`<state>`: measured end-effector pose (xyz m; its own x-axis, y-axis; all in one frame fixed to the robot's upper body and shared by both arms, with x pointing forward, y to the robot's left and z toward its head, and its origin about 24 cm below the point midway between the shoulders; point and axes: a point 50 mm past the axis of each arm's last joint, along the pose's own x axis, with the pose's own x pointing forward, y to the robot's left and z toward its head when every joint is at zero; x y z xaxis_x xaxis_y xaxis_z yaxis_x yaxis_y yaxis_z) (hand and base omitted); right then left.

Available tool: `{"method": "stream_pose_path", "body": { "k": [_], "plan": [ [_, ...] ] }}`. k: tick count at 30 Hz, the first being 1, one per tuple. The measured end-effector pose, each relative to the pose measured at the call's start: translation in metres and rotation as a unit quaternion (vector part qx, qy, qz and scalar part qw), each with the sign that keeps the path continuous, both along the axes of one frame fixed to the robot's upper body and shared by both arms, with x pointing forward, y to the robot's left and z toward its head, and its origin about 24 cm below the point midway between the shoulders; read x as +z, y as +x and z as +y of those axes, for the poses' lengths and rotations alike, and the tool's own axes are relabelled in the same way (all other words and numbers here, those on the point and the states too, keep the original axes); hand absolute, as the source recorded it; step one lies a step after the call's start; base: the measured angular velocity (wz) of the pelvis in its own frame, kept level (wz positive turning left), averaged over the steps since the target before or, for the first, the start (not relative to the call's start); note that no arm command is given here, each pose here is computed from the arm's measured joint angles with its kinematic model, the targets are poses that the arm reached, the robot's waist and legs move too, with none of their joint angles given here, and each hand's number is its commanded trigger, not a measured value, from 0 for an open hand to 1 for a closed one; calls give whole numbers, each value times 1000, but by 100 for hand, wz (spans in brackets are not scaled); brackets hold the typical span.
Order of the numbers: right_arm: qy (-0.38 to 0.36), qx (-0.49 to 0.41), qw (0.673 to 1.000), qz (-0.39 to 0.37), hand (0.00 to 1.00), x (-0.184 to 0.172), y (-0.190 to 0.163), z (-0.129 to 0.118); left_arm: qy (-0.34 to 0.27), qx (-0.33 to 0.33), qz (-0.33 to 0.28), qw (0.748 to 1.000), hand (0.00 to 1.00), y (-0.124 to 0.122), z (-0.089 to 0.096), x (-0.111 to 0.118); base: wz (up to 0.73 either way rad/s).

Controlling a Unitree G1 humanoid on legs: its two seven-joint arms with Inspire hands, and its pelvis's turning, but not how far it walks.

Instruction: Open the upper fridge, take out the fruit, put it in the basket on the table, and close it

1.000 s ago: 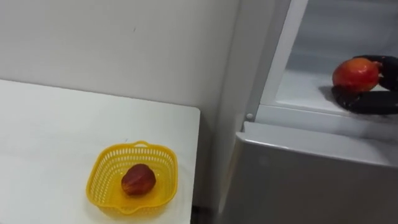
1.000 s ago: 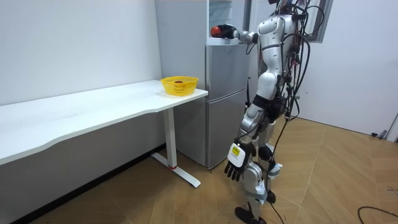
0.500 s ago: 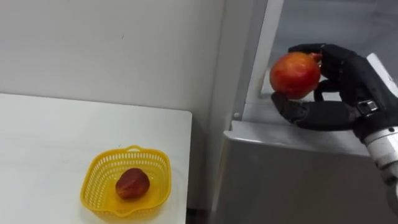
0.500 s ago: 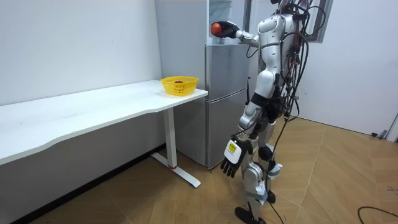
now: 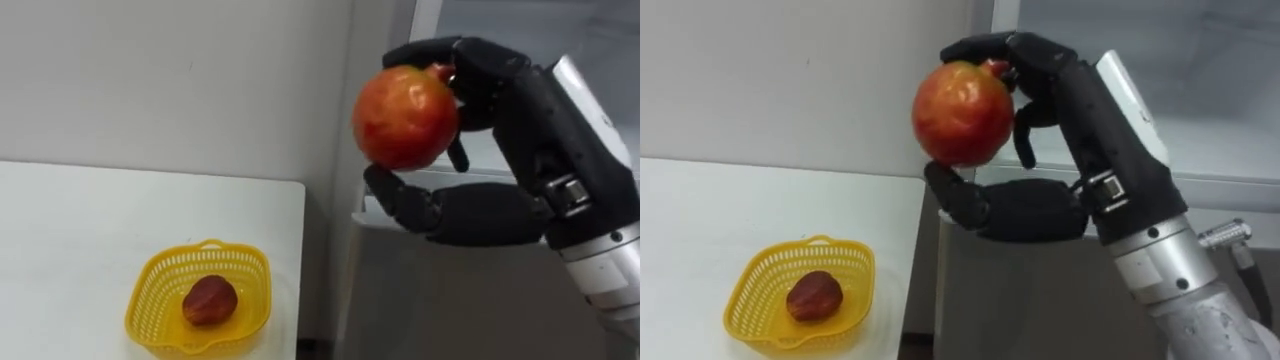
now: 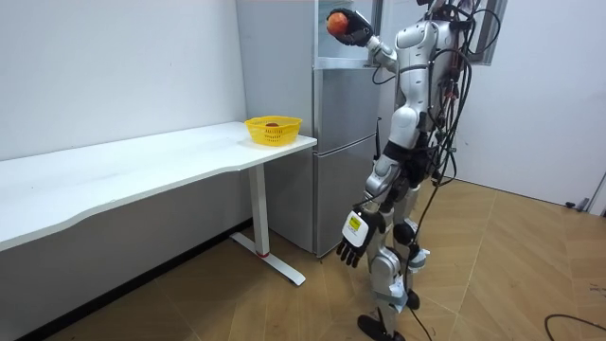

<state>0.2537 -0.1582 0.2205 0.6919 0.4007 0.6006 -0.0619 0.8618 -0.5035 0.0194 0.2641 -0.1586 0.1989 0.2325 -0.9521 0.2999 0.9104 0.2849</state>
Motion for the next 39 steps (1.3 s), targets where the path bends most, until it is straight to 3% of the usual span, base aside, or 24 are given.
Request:
{"method": "stream_pose_path", "body": {
  "k": [15, 21, 33, 39],
  "plan": [
    [-111, 64, 991, 38, 100, -20, -1, 27, -24, -6, -3, 1000, 0, 9, -2, -1, 0],
    [-125, 61, 986, 92, 100, -44, 18, 38, -31, -2, -7, 999, 0, 17, -2, -1, 14],
    [-159, 2, 966, 204, 100, -97, 57, 36, -30, -9, -10, 999, 0, 25, -1, 0, 7],
    [-164, -25, 959, 229, 100, -107, 74, 32, -28, -9, -3, 1000, 0, 24, 0, 0, 14]
  ]
}}
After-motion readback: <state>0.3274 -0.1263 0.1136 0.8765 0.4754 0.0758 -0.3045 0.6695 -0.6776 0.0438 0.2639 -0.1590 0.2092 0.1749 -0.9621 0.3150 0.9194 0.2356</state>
